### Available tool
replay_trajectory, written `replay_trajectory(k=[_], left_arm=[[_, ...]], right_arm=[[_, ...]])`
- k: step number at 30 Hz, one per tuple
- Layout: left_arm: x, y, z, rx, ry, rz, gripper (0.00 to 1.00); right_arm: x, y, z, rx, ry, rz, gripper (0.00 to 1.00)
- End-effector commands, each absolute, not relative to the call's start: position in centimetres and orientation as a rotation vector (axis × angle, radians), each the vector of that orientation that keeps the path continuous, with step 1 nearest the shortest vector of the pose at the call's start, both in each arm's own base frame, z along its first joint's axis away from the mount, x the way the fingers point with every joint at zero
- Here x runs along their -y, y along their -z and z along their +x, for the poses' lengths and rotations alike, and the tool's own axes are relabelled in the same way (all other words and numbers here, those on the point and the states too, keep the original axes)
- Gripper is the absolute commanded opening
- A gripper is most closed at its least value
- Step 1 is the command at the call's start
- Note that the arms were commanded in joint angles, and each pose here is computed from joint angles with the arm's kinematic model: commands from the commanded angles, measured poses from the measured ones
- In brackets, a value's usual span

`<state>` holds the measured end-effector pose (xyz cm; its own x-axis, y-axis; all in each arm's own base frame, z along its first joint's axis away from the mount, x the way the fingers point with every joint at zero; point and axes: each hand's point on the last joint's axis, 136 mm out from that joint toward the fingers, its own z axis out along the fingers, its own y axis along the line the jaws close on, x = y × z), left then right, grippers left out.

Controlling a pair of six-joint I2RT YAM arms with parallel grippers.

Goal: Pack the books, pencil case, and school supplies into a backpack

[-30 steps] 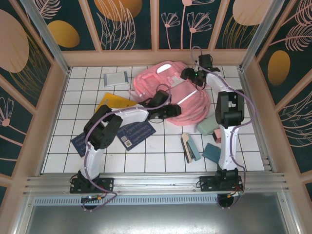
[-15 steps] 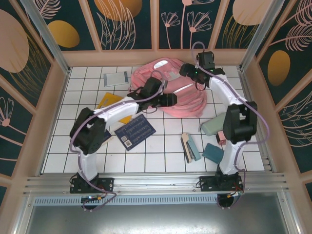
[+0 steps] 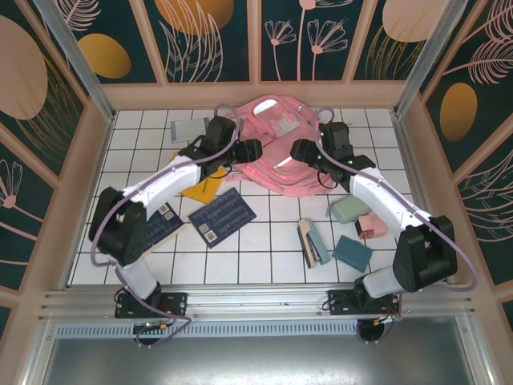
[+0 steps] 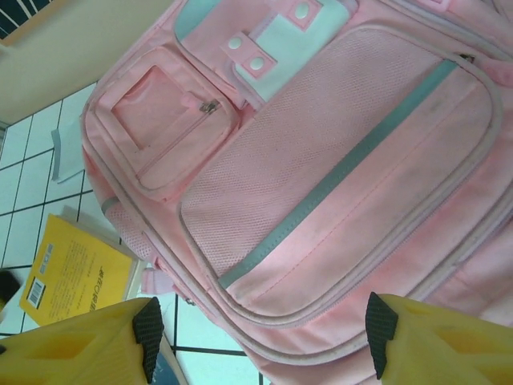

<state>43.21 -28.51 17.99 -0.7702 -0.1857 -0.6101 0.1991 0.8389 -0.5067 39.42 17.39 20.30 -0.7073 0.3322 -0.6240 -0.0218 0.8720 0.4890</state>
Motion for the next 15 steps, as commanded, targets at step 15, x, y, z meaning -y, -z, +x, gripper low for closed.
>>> replay_trajectory(k=[15], left_arm=[[28.8, -8.5, 47.6, -2.602, 0.776, -0.452, 0.54]], right_arm=[[-13.4, -19.1, 36.2, -2.27, -0.562, 0.662, 0.52]])
